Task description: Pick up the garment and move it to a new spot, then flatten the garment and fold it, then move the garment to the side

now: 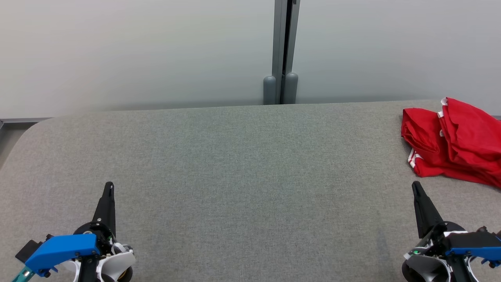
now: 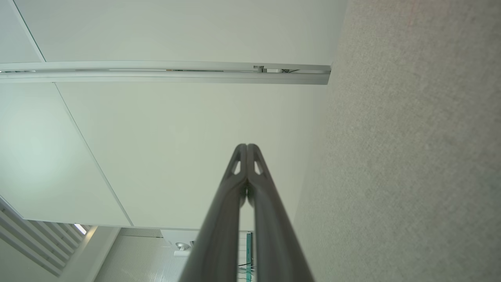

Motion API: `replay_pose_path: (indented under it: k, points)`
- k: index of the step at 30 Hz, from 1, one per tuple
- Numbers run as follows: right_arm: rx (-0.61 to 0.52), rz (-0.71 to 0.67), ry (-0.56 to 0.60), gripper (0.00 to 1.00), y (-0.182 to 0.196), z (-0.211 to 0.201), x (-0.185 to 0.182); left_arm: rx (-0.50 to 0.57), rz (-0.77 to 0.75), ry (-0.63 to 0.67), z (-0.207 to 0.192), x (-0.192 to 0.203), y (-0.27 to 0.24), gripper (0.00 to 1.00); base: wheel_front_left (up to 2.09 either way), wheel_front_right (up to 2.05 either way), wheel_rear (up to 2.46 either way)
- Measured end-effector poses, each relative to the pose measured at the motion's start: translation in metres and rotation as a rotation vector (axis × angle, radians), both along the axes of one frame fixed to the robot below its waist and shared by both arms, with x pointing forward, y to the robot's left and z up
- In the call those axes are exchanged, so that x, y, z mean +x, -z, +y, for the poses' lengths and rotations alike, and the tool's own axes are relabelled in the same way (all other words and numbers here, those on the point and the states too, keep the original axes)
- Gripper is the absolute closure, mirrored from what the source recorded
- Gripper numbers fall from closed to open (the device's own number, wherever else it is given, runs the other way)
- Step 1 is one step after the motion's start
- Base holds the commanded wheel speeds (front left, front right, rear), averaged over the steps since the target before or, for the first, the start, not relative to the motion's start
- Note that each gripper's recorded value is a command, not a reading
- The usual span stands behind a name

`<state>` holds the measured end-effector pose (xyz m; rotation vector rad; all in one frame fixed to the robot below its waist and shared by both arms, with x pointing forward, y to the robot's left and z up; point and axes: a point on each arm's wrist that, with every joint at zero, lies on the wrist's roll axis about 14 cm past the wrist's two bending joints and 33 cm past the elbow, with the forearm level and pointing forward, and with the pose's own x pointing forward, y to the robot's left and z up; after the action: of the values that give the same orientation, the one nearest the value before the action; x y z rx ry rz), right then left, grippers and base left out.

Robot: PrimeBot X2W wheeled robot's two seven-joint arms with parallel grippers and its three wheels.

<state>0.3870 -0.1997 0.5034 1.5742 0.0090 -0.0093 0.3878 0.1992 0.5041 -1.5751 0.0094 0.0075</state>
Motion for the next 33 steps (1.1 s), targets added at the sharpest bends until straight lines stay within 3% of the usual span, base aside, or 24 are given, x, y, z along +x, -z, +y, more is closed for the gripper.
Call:
replay_pose_path:
  k: [33]
  points:
    - [0.0, -0.002, 0.0, 1.0, -0.0007, 0.0001, 0.0005, 0.0, 0.0, -0.003, 0.0012, -0.0001, 0.0, 1.0, 0.0, 0.0, 0.0]
